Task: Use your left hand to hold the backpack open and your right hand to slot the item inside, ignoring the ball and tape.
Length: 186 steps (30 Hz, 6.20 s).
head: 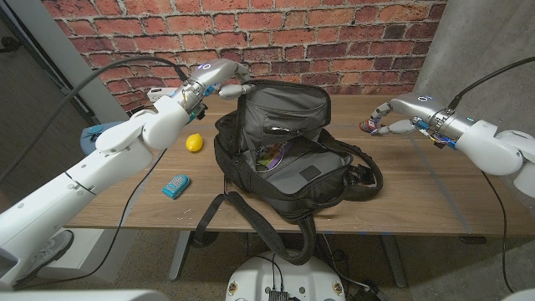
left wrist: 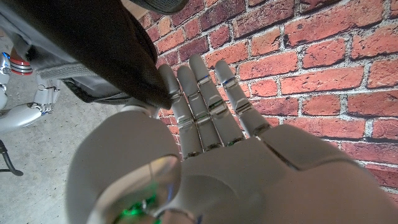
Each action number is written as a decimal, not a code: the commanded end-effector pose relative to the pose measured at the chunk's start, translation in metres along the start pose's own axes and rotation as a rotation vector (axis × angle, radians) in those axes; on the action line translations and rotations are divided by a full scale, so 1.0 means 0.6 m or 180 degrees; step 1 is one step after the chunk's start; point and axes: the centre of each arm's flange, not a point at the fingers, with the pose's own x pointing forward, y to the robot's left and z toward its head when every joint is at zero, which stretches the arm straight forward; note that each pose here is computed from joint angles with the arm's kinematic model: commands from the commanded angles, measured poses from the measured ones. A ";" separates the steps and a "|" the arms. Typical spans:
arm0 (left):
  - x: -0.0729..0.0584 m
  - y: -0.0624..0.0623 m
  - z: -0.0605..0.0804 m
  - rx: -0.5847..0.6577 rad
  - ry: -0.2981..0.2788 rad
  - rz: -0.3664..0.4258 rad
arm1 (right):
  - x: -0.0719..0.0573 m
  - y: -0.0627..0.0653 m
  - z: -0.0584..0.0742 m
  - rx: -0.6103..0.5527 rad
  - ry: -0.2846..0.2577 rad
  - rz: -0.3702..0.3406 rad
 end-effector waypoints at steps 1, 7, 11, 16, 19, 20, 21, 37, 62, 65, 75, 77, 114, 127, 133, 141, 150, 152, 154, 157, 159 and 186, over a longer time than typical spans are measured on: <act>0.006 -0.005 0.000 -0.0048 -0.0043 0.0005 | -0.021 -0.012 0.032 0.0052 0.0034 -0.0069; 0.012 -0.007 0.001 -0.0058 -0.0066 0.0011 | -0.031 -0.019 0.044 0.0114 0.0033 -0.0102; 0.017 -0.009 0.002 -0.0066 -0.0088 0.0001 | -0.036 -0.019 0.051 0.0147 0.0062 -0.0123; 0.021 -0.009 0.001 -0.0058 -0.0098 -0.0005 | -0.041 -0.009 0.056 0.0281 0.0122 -0.0103; 0.023 -0.009 0.000 -0.0064 -0.0098 0.0000 | -0.043 -0.007 0.063 0.0334 0.0134 -0.0116; 0.024 -0.010 0.000 -0.0068 -0.0102 -0.0004 | -0.044 -0.006 0.067 0.0353 0.0152 -0.0104; 0.025 -0.010 0.000 -0.0074 -0.0108 -0.0007 | -0.044 -0.006 0.069 0.0397 0.0154 -0.0111; 0.029 -0.013 -0.002 -0.0097 -0.0143 -0.0003 | -0.043 -0.009 0.100 0.0685 0.0086 -0.0068; 0.030 -0.019 -0.009 -0.0151 -0.0160 0.0009 | -0.037 -0.010 0.144 0.1546 -0.0015 -0.0009; 0.030 -0.019 -0.009 -0.0153 -0.0162 0.0015 | -0.037 -0.009 0.144 0.1651 -0.0006 -0.0011; 0.032 -0.018 -0.005 -0.0147 -0.0192 0.0036 | -0.035 0.004 0.147 0.2031 -0.0027 -0.0019; 0.032 -0.018 -0.005 -0.0146 -0.0191 0.0044 | -0.034 0.007 0.149 0.2089 -0.0026 -0.0033; 0.024 -0.018 0.002 -0.0170 -0.0160 0.0092 | -0.010 0.098 0.174 0.3462 0.0051 -0.0275; 0.021 -0.017 0.004 -0.0174 -0.0132 0.0120 | -0.004 0.132 0.184 0.3699 0.0163 -0.0389; 0.017 -0.016 0.004 -0.0181 -0.0109 0.0154 | 0.004 0.148 0.186 0.3793 0.0224 -0.0449; 0.012 -0.015 0.004 -0.0179 -0.0093 0.0172 | 0.018 0.173 0.194 0.3867 0.0242 -0.0398; 0.013 -0.011 0.005 -0.0149 -0.0117 0.0189 | 0.017 0.195 0.200 0.3849 0.0341 -0.0358; 0.013 -0.009 0.005 -0.0152 -0.0124 0.0192 | 0.016 0.199 0.202 0.3844 0.0361 -0.0346; 0.013 -0.009 0.005 -0.0153 -0.0127 0.0200 | 0.016 0.202 0.204 0.3836 0.0383 -0.0333; 0.011 -0.010 0.004 -0.0171 -0.0122 0.0211 | 0.016 0.204 0.208 0.3820 0.0397 -0.0309; 0.010 -0.011 0.005 -0.0175 -0.0124 0.0213 | 0.016 0.204 0.209 0.3815 0.0396 -0.0301; -0.004 -0.016 0.000 -0.0235 -0.0070 0.0244 | 0.045 0.216 0.229 0.3040 0.0296 -0.0083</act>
